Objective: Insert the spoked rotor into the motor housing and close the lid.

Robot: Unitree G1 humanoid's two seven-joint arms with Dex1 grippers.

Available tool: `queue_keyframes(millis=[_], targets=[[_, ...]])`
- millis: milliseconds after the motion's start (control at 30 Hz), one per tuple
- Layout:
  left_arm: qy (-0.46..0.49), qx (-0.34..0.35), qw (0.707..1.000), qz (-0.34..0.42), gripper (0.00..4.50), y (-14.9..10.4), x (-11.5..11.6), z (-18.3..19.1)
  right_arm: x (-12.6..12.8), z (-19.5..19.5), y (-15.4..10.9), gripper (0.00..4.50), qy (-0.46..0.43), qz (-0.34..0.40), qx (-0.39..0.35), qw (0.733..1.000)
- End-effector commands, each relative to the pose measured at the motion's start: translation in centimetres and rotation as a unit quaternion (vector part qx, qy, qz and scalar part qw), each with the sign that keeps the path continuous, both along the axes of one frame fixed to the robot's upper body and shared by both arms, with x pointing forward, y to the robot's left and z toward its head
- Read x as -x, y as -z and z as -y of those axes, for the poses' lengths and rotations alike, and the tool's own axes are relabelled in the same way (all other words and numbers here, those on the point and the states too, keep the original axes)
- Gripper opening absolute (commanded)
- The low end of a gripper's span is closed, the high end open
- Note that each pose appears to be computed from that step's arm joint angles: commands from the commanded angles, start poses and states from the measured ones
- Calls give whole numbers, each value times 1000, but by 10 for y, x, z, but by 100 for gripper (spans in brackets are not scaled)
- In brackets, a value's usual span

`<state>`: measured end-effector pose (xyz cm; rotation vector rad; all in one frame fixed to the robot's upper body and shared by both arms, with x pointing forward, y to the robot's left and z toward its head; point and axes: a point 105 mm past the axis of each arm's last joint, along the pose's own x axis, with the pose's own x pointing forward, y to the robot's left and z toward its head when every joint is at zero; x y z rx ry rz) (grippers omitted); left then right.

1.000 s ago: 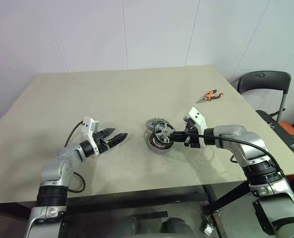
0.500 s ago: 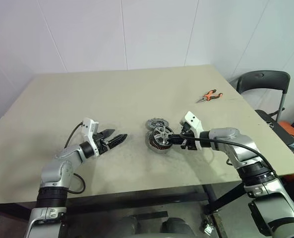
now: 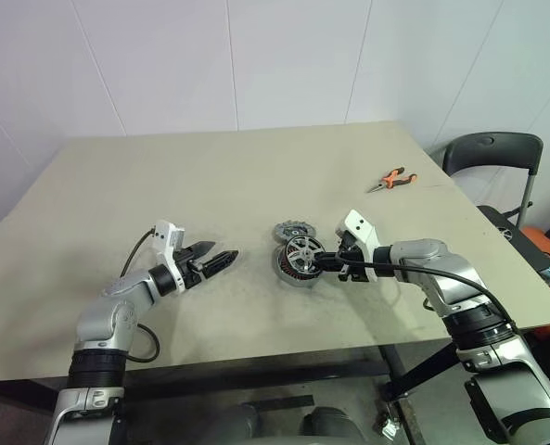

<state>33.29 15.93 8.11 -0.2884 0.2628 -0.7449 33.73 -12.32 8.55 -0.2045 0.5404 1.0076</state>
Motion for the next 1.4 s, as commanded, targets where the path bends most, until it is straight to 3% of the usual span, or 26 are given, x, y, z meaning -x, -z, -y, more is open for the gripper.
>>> queue_keyframes(millis=[33, 633, 833, 1067, 1300, 1400], targets=[[-1, 1, 999, 33, 450, -19, -6, -2, -1, -6, -7, 1, -16, 17, 2, 1000], [3, 1, 999, 32, 450, -17, -3, 0, 4, 2, 1, 1, -25, 11, 20, 999], [5, 3, 999, 32, 450, -17, -3, 2, 2, 0, -4, 177, -16, 12, 16, 1000], [4, 4, 1000, 30, 450, -15, -1, 2, 5, 4, -17, 177, -24, 17, 11, 1000], [3, 7, 1000, 31, 450, -18, -1, 0, 13, -3, -74, 177, -31, 23, -108, 993], [5, 7, 1000, 29, 450, -17, -1, 1, 18, -8, -74, 124, -29, 23, -120, 992]])
